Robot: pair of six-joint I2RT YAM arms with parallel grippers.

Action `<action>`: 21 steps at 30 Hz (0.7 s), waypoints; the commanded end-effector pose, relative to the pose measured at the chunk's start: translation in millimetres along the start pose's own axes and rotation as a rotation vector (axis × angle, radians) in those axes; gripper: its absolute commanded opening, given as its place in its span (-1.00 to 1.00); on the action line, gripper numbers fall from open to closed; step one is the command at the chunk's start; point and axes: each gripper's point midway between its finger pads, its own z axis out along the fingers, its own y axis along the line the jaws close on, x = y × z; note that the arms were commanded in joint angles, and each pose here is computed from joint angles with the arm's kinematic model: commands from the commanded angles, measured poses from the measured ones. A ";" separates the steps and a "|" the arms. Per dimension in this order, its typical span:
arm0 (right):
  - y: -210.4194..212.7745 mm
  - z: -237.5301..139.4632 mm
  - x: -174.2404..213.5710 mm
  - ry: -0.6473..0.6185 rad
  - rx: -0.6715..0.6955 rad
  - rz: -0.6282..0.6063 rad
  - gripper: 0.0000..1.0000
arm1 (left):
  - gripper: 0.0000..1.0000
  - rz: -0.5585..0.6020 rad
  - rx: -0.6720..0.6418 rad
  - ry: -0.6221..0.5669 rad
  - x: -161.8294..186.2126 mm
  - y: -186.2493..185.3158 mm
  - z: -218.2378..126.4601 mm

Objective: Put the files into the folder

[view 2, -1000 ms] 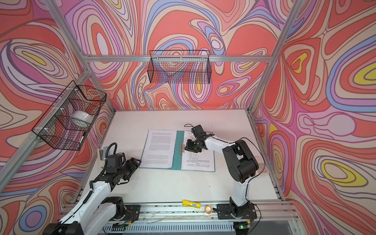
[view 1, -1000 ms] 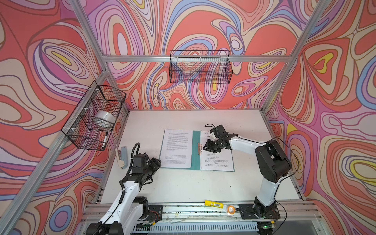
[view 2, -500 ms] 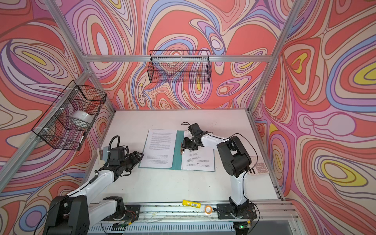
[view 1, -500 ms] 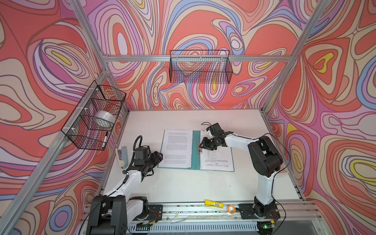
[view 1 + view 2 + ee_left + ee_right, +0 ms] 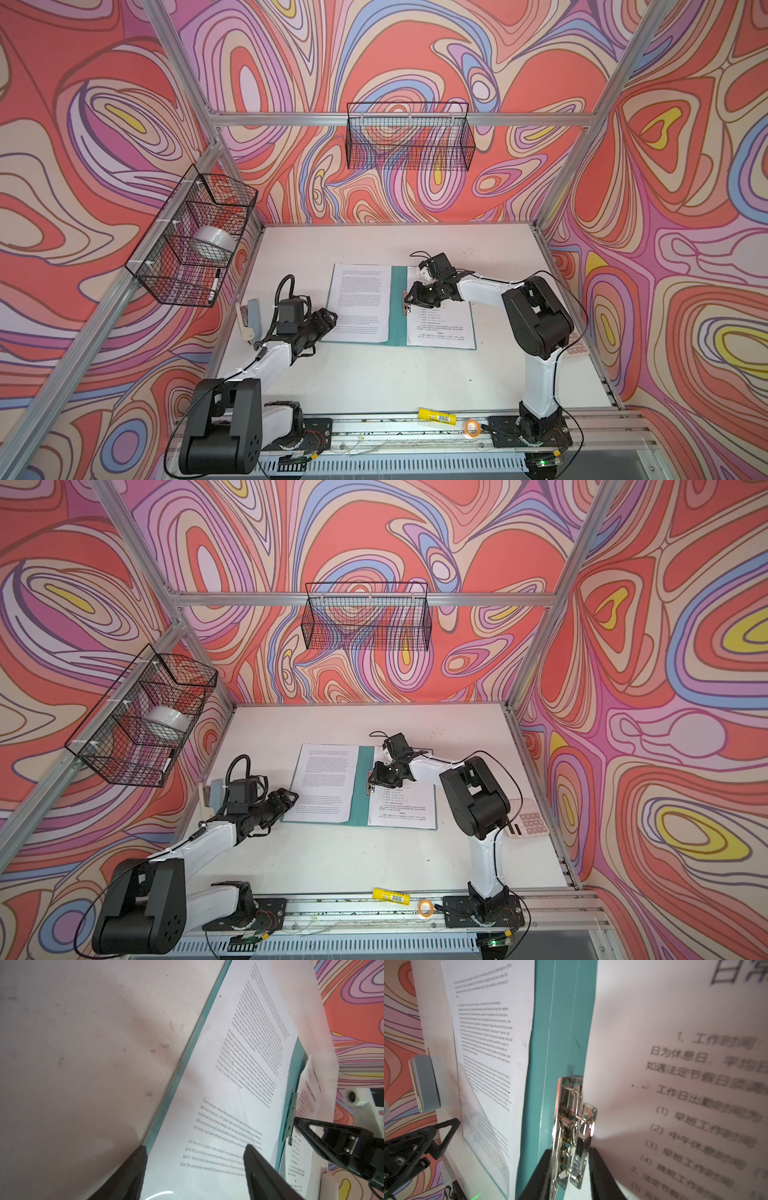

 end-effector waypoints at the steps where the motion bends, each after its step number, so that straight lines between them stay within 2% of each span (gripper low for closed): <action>1: -21.0 15.2 20.9 0.062 0.040 0.012 -0.37 | 0.46 0.044 -0.044 0.019 7.6 10.5 -1.3; 8: -23.5 18.2 22.7 0.073 0.039 0.009 -0.38 | 0.45 0.054 -0.137 -0.051 3.9 27.5 -17.1; 14: -26.3 20.7 26.1 0.084 0.042 0.011 -0.39 | 0.44 0.042 -0.130 -0.005 10.8 26.5 -14.5; 21: -31.8 18.7 24.9 0.085 0.034 0.020 -0.38 | 0.42 0.009 -0.220 0.005 9.9 37.7 -20.5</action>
